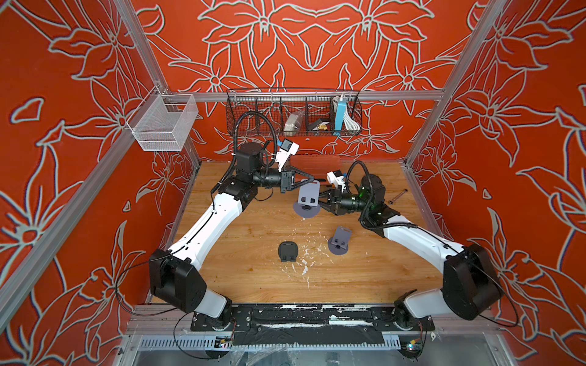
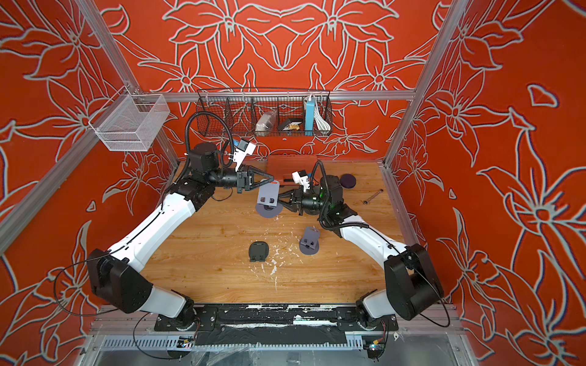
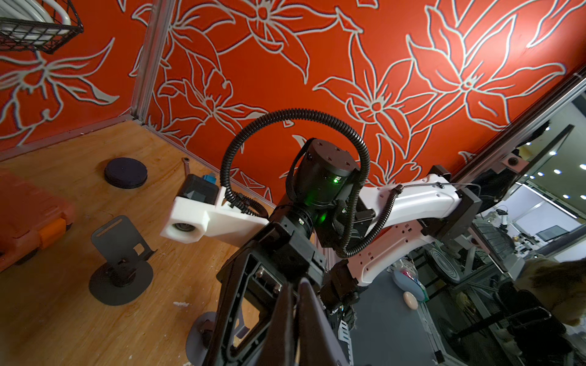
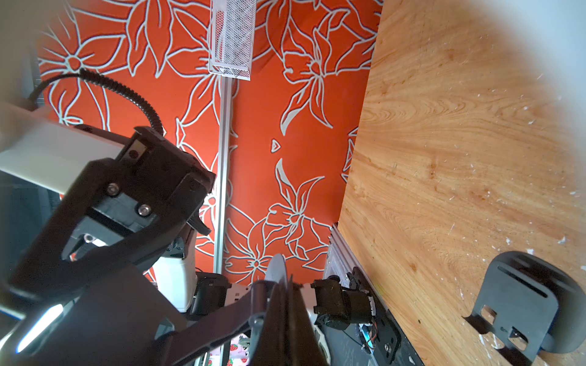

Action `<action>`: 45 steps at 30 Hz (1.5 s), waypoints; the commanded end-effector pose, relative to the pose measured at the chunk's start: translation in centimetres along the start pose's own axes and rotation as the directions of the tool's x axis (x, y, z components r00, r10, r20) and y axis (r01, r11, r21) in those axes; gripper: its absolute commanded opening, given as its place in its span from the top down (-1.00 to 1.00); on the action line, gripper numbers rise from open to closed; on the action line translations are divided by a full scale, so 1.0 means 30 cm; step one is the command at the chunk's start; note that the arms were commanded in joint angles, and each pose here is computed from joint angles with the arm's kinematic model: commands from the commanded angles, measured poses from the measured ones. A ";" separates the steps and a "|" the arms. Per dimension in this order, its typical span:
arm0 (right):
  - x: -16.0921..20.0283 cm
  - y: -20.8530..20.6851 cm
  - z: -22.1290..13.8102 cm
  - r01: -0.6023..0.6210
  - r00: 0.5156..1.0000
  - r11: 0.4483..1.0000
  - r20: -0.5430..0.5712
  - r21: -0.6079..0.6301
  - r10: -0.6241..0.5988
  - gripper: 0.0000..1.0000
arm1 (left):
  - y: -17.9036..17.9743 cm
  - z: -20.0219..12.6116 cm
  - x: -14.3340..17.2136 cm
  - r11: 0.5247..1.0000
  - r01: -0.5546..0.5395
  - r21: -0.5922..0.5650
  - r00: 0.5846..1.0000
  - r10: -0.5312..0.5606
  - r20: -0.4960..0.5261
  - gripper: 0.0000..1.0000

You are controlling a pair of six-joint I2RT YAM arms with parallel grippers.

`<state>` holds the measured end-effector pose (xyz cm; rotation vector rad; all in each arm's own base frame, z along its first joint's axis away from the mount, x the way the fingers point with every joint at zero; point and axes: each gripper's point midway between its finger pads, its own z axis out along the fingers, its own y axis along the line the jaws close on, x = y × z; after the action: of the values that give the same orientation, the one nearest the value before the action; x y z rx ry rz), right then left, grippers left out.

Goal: Open the phone stand

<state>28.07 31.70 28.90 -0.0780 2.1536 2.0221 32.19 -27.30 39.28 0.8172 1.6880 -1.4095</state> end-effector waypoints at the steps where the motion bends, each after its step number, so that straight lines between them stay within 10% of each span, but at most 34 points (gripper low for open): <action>1: 0.176 -0.043 0.029 -0.067 0.969 0.998 -0.239 -0.017 0.061 1.00 | -0.065 -0.049 -0.189 0.936 -0.316 -0.154 0.928 0.339 0.155 1.00; 9: 0.155 -0.022 0.040 -0.085 0.966 0.995 -0.248 -0.056 0.068 1.00 | -0.103 -0.060 -0.138 0.936 -0.315 -0.158 0.930 0.338 0.146 1.00; 14: 0.141 0.049 0.031 0.016 0.963 0.998 -0.269 -0.058 -0.031 1.00 | -0.070 -0.021 -0.031 0.989 -0.135 -0.055 0.990 0.138 0.044 1.00; 20: 0.116 0.123 0.007 0.102 0.958 0.992 -0.261 -0.079 -0.119 1.00 | -0.070 0.007 0.055 0.996 0.063 0.059 0.997 -0.061 -0.037 0.16; 31: 0.078 0.151 -0.033 0.126 0.962 0.989 -0.234 -0.081 -0.142 1.00 | -0.113 -0.115 0.005 0.996 0.090 -0.014 0.994 -0.089 0.070 -0.59; 45: 0.031 0.142 -0.014 0.094 0.971 0.992 -0.213 -0.087 -0.110 1.00 | -0.193 -0.107 0.120 0.984 0.174 0.039 0.984 -0.175 0.024 -0.58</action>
<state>25.97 31.49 31.27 -0.3844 2.2036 2.1062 26.23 -24.41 38.77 0.6294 1.7745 -1.5307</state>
